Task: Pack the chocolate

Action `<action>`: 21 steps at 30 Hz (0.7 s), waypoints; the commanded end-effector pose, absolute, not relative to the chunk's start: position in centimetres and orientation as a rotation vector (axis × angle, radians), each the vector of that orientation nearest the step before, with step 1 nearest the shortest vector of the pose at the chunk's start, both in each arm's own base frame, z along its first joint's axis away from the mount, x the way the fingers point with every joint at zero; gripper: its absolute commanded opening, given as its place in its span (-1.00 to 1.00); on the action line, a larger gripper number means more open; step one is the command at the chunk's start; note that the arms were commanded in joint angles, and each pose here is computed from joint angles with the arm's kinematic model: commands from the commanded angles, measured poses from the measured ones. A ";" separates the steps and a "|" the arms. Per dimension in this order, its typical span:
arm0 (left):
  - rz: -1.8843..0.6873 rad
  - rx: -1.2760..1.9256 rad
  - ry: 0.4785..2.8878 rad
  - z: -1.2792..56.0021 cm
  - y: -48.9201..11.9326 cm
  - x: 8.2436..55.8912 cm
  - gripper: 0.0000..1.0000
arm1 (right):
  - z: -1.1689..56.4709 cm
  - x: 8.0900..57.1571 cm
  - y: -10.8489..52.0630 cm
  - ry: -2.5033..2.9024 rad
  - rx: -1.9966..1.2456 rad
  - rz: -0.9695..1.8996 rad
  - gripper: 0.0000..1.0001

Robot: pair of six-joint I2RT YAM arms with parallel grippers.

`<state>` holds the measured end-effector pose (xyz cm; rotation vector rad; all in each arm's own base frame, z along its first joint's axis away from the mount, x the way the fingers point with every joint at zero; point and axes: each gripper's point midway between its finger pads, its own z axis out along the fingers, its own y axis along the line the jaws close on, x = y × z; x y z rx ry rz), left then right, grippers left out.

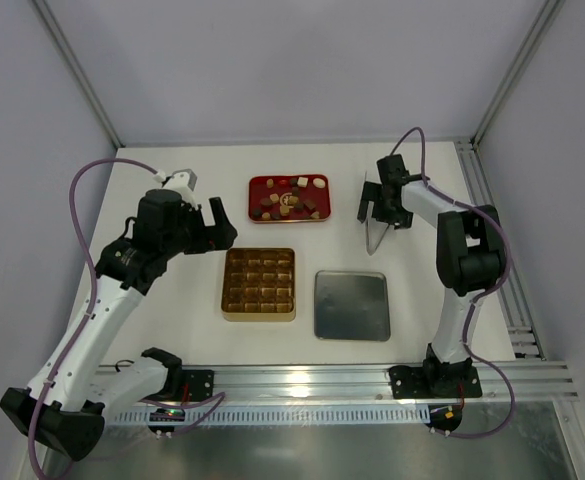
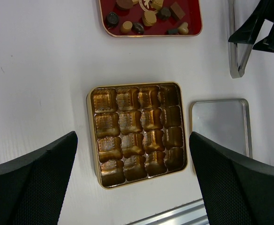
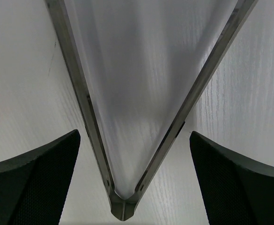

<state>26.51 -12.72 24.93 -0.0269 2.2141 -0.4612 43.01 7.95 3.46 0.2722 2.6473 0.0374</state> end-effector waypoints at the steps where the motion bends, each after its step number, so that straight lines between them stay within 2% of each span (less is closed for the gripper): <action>1: -0.481 0.009 2.176 26.4 -13.0 26.5 0.99 | 3.8 44.0 7.7 2.623 0.299 0.009 0.96; 21: -0.489 0.000 2.185 25.9 -13.1 26.4 0.99 | 1.4 43.6 8.7 2.663 0.327 -0.042 0.77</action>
